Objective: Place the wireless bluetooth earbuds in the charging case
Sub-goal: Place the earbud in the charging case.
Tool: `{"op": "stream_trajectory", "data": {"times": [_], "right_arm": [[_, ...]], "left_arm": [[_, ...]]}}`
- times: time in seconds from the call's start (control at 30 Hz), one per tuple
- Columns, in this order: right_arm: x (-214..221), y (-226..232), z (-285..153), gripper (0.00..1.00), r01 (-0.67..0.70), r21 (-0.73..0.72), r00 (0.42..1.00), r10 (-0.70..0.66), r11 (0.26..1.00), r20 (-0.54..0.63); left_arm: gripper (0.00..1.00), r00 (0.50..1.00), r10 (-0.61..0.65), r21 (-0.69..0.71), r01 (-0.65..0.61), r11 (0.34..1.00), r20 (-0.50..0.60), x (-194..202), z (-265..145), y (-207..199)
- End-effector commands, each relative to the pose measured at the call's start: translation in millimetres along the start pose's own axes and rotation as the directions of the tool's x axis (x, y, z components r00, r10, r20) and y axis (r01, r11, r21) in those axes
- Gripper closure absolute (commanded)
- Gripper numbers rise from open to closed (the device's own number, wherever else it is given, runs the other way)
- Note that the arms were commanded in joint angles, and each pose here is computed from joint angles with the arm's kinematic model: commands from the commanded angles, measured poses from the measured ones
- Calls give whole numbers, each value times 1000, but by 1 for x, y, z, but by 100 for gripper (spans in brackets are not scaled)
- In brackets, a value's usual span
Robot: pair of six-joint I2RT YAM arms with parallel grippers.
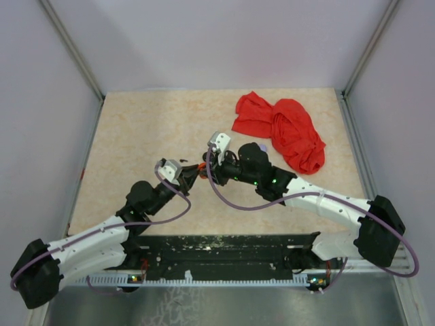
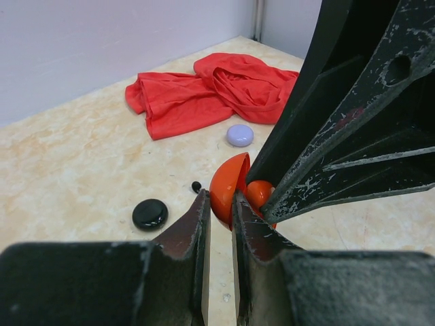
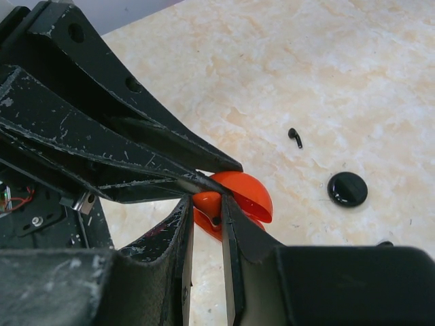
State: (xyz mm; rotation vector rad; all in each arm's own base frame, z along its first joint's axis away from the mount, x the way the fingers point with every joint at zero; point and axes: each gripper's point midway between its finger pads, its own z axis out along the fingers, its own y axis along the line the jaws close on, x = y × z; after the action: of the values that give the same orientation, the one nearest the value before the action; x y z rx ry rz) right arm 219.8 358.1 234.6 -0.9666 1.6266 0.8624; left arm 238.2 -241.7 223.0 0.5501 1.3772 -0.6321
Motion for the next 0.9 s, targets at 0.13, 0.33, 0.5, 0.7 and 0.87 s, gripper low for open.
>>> {"op": "stream_trajectory", "data": {"times": [0.13,0.33,0.5,0.7,0.87], "right_arm": [[-17,2,-3,81,39,35,999,-40,999,37],[-8,1,2,81,75,68,997,-75,995,-4],[-2,1,6,77,83,73,996,-82,994,-24],[-2,3,8,73,86,63,996,-84,994,-37],[-5,5,9,68,85,56,996,-84,995,-27]], "left_arm": [[100,998,6,-22,-4,1000,59,-16,1,3],[100,998,-2,-23,4,1000,62,-17,1,2],[100,998,-13,-24,14,1000,64,-18,0,2],[100,998,-23,-19,24,1000,63,-18,1,0],[100,998,-30,-19,31,999,55,-16,1,0]]}}
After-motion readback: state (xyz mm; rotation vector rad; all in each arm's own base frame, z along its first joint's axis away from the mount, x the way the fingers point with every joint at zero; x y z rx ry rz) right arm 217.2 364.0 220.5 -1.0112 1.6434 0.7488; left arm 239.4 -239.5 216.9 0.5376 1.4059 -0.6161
